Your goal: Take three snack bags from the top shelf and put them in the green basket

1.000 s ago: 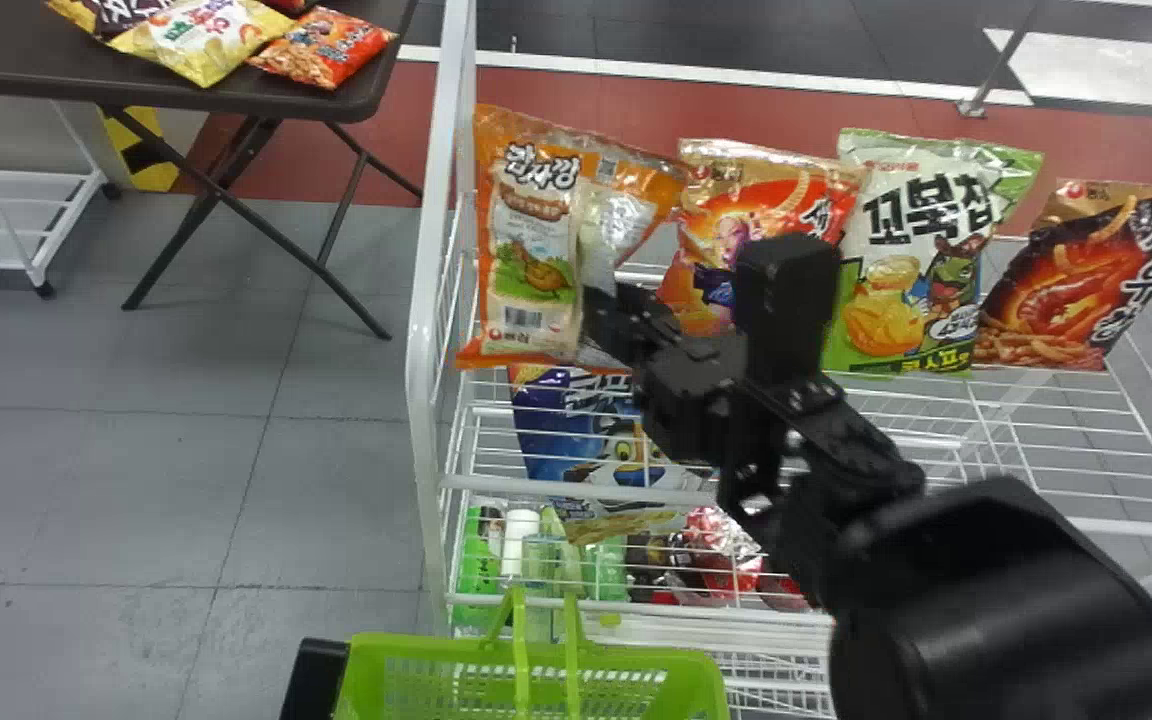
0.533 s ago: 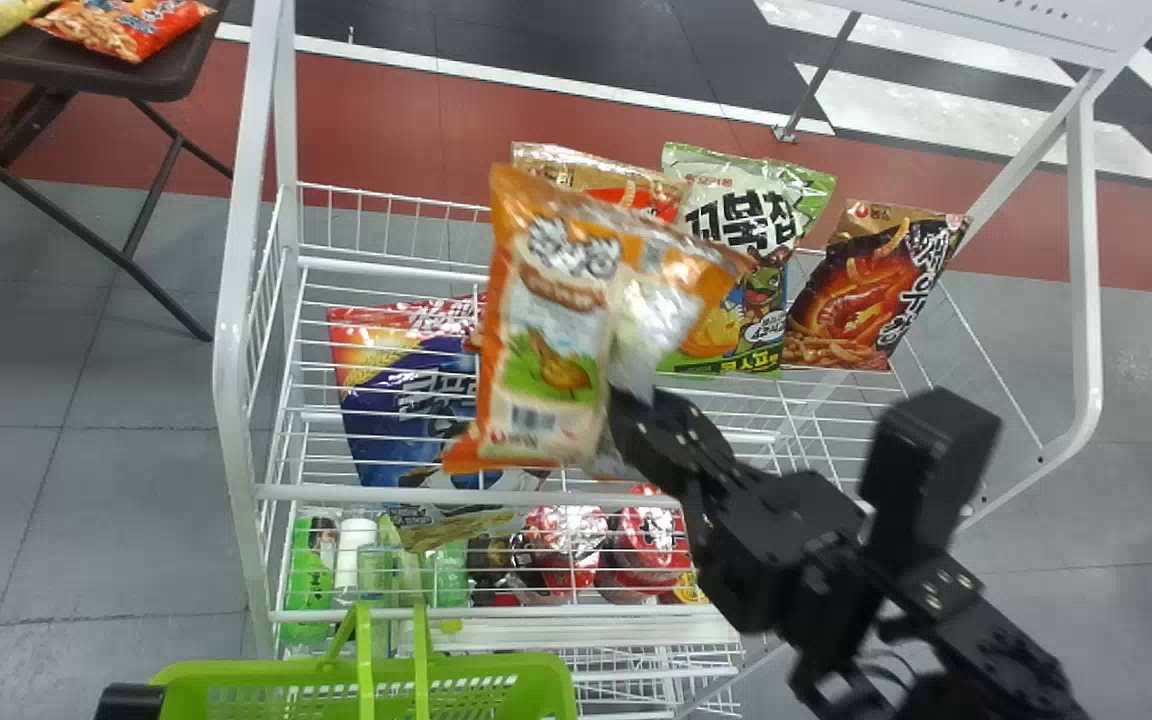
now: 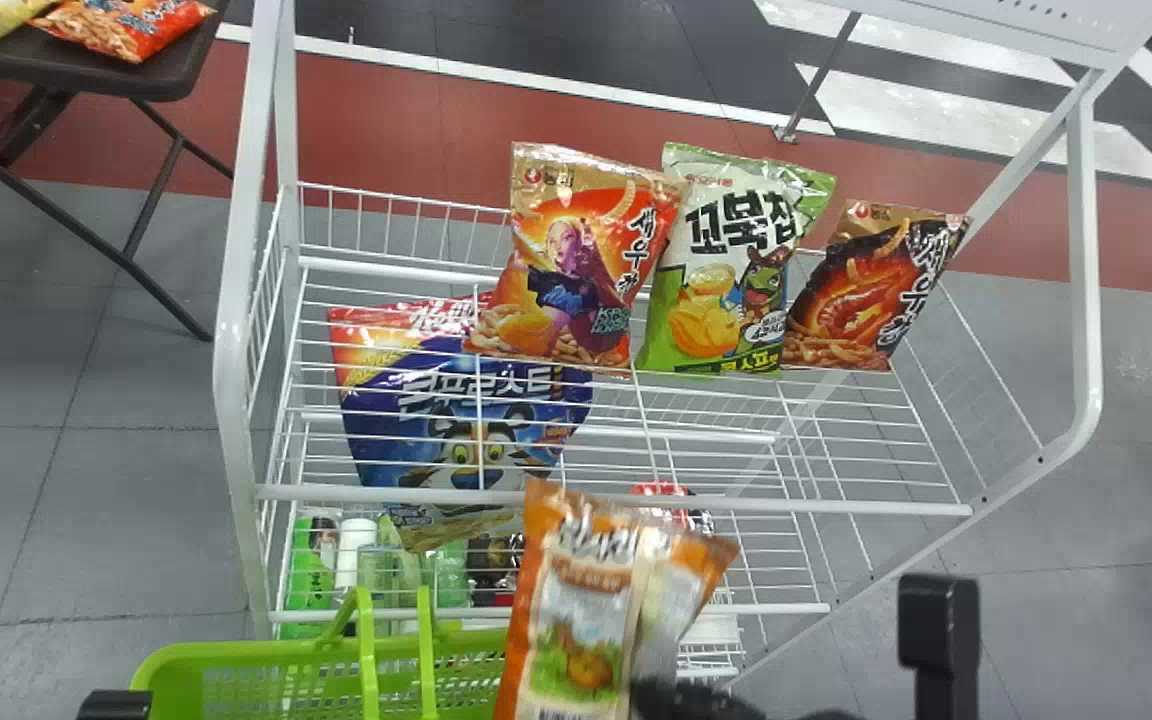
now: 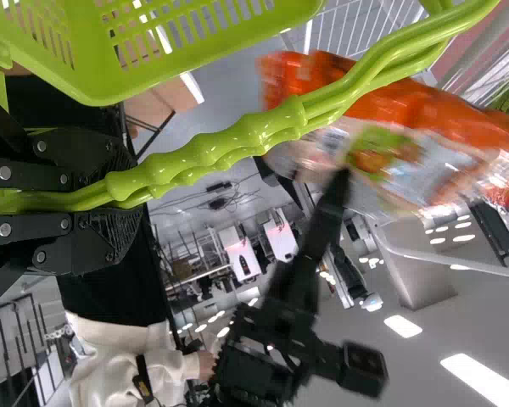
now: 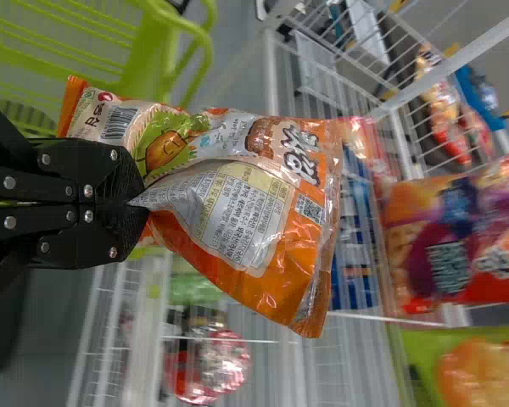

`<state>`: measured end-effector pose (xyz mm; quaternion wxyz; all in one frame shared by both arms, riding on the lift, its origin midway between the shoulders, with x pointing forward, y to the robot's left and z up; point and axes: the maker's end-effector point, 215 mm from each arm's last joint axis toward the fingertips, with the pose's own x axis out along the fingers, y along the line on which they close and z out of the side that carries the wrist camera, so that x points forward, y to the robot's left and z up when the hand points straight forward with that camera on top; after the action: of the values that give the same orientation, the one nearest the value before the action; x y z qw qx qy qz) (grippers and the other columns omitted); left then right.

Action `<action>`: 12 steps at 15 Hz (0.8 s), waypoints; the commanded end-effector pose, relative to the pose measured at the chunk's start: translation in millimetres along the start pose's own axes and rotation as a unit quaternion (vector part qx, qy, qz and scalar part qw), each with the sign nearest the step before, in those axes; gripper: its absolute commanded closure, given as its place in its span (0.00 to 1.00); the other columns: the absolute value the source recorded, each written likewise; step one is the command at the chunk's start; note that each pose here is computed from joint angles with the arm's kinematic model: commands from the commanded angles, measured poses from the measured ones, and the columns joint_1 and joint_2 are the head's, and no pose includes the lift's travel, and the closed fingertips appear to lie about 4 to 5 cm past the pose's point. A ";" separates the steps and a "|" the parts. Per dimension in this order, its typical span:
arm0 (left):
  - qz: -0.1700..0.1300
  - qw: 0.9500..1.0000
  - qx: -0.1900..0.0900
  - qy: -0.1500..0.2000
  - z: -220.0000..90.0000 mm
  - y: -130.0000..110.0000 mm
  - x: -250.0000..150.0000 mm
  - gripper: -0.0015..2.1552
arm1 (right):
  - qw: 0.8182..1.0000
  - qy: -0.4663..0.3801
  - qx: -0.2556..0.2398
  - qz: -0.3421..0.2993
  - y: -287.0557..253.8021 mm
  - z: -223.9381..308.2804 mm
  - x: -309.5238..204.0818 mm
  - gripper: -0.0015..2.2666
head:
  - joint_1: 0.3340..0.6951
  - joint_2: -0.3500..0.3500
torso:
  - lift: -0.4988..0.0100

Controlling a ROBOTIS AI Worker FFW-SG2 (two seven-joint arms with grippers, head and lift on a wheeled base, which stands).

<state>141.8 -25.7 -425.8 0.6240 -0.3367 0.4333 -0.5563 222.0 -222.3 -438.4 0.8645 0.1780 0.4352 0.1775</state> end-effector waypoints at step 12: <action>-0.019 1.000 0.014 0.011 2.2 -36.0 5.8 0.69 | 0.959 0.222 0.105 0.141 92.3 -129.5 37.0 0.99 | 1.00 0.00 | 0.92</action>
<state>127.7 -37.1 -392.5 0.6124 -0.3306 0.4260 -0.5782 125.9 -111.6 -497.3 0.6982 0.2798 0.5994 0.2737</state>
